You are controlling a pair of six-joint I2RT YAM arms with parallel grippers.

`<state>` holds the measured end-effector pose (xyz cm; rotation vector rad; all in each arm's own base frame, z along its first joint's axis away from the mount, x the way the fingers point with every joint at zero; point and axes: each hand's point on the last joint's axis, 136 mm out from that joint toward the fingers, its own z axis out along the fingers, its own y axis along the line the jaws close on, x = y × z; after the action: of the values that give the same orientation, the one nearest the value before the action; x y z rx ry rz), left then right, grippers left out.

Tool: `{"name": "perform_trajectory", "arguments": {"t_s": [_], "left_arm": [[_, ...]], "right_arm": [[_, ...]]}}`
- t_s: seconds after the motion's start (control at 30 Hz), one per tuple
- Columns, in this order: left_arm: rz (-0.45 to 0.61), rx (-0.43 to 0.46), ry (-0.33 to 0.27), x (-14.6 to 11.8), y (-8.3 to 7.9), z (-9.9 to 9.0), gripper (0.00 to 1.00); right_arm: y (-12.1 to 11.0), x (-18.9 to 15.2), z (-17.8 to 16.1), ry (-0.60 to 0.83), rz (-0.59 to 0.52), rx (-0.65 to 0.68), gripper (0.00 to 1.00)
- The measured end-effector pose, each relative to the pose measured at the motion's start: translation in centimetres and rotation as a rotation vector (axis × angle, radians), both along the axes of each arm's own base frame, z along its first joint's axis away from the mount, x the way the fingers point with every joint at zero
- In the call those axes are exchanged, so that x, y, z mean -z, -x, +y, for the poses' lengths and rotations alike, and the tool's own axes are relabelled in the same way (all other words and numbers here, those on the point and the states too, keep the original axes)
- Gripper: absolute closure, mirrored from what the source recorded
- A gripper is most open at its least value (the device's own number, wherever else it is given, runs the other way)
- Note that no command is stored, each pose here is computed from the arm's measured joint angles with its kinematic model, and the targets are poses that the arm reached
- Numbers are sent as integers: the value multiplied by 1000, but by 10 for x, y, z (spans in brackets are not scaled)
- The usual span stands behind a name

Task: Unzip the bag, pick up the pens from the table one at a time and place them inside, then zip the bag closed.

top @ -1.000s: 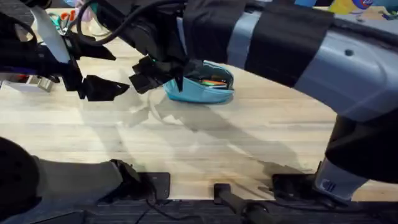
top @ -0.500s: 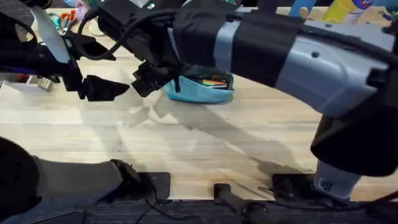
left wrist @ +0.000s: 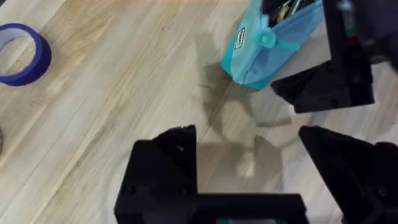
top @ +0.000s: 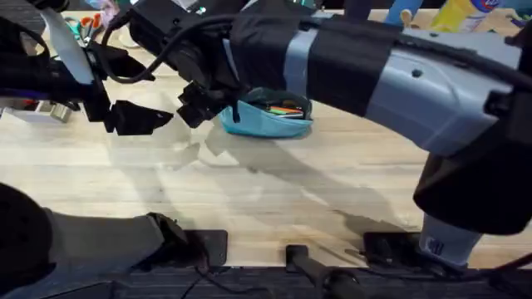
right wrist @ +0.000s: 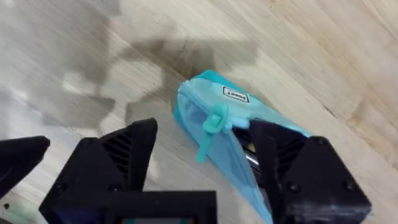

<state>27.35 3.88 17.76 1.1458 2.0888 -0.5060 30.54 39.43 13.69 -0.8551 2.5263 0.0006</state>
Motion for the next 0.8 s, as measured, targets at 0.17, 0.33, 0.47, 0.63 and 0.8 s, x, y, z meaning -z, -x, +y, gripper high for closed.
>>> {"name": "perform_trajectory", "arguments": {"t_s": [0.17,0.33,0.47,0.63,0.8], "left_arm": [[0,0,0,0,0,0,7],[0,0,0,0,0,0,7],[0,0,0,0,0,0,7],[0,0,0,0,0,0,7],[0,0,0,0,0,0,7]], "right_arm": [[-1,-1,2,2,-8,-21,130],[-8,8,-4,57,-38,-18,142],[-11,15,-8,97,-47,-12,248],[-13,15,-10,107,-59,-7,340],[-13,15,-10,108,-61,-7,339]]}}
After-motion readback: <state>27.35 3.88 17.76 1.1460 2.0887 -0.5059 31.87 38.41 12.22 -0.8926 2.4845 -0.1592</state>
